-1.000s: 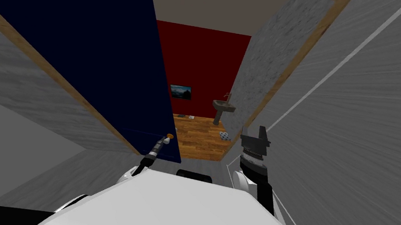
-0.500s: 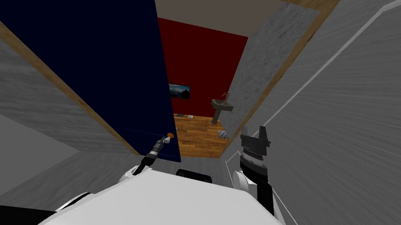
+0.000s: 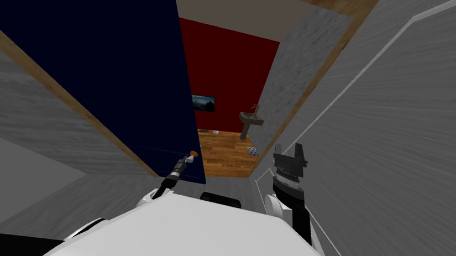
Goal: Pull the door open
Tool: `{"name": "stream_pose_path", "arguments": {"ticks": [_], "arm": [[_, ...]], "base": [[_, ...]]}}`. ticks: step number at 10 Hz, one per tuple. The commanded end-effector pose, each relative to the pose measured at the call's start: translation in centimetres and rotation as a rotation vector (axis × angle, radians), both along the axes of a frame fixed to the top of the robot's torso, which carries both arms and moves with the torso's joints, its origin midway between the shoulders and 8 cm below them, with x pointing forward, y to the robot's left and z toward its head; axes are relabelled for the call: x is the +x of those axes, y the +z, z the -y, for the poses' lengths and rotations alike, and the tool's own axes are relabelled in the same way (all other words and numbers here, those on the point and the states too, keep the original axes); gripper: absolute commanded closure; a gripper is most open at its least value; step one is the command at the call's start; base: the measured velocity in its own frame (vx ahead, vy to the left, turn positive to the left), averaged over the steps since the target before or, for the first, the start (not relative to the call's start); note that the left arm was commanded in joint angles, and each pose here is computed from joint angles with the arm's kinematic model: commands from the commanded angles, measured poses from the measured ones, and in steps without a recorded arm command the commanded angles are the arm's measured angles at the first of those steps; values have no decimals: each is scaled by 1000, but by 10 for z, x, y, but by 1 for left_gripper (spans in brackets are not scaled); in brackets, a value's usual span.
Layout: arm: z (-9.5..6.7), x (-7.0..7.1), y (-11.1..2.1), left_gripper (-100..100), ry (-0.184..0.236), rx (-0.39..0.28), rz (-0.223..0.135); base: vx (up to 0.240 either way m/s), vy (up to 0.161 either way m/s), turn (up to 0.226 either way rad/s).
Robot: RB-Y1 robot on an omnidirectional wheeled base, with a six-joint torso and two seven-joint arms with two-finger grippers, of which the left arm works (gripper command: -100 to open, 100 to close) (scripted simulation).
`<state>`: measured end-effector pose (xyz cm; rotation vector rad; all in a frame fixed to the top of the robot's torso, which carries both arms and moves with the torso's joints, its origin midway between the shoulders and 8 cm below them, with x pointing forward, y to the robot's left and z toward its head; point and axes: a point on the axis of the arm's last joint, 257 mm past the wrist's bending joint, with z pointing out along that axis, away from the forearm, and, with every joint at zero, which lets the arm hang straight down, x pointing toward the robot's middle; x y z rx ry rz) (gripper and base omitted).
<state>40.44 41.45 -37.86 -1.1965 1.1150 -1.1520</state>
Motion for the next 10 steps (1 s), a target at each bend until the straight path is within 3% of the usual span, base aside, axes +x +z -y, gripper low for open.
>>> {"name": "stream_pose_path", "arguments": {"ticks": [1,6,7,8,9,10], "arm": [[18,8,1,100,-20,-82,18],[18,11,1,100,-13,-207,28],[18,12,1,100,-10,-259,33],[18,12,1,100,-10,-260,33],[18,14,1,100,-6,-313,38],[18,14,1,100,-6,-314,38]], "base": [[-86,46,-108],[-54,19,-51],[-54,16,-102],[-42,30,-35],[-44,32,-72],[-45,10,-32]]}}
